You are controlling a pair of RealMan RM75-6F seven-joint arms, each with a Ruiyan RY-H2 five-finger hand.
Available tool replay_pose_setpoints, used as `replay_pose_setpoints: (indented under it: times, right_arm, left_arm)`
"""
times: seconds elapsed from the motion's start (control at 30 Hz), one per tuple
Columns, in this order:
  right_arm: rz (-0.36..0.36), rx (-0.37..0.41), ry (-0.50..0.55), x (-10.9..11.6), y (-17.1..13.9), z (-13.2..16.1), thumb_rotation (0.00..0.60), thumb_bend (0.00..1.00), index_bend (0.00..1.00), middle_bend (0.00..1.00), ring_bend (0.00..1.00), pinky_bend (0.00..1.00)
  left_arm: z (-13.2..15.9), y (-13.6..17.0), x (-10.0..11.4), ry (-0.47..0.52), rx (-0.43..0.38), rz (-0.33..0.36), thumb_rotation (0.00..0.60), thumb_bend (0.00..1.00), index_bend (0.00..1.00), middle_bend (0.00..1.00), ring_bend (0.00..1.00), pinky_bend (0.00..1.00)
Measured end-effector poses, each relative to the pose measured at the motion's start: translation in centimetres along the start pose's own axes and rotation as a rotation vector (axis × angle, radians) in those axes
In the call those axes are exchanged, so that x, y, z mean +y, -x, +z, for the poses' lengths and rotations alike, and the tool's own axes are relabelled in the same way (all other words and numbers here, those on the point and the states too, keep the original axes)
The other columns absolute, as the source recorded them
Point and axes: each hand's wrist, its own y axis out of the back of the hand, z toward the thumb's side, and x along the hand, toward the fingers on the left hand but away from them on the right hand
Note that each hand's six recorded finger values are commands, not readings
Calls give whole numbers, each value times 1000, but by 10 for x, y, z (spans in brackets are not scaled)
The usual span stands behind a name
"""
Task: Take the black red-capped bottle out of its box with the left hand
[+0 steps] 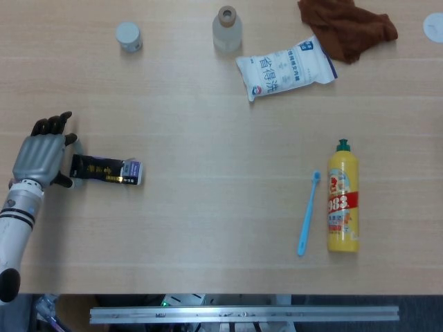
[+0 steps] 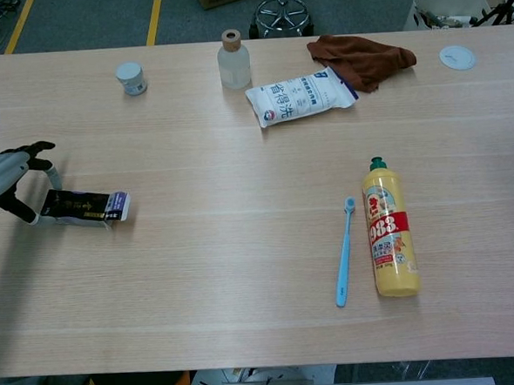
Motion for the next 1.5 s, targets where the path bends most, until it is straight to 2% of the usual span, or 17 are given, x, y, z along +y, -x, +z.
replay_pose_setpoints:
  times: [0.43,0.97,1.3,1.4,1.5]
  right_arm:
    - [-7,5,3,2,-1,2,600,463,551,436,335,319]
    - [-18,6,5,8,-3,2,600,463,551,436,335,319]
    - [-25,8,4,10,-3,3,600,462,551,436,335,319]
    - [-23,11,4,9,-3,4,600,462,551,436,335,319]
    - [-19,12,6,8,-3,5,600,463,551,436,335,319]
  left_arm:
    - [16,16,38,-248,-89,130,600,135,526,0,0,15]
    - [61,42,97,-630,-238,422,600,135,529,0,0,15]
    - [65,49,130,-738,-230,521,600,135,529,0,0,14]
    - [65,51,137,-738,-226,534,600,135,529,0,0,15]
    - [63,52,137,-695,-219,518,600,135,529,0,0,15]
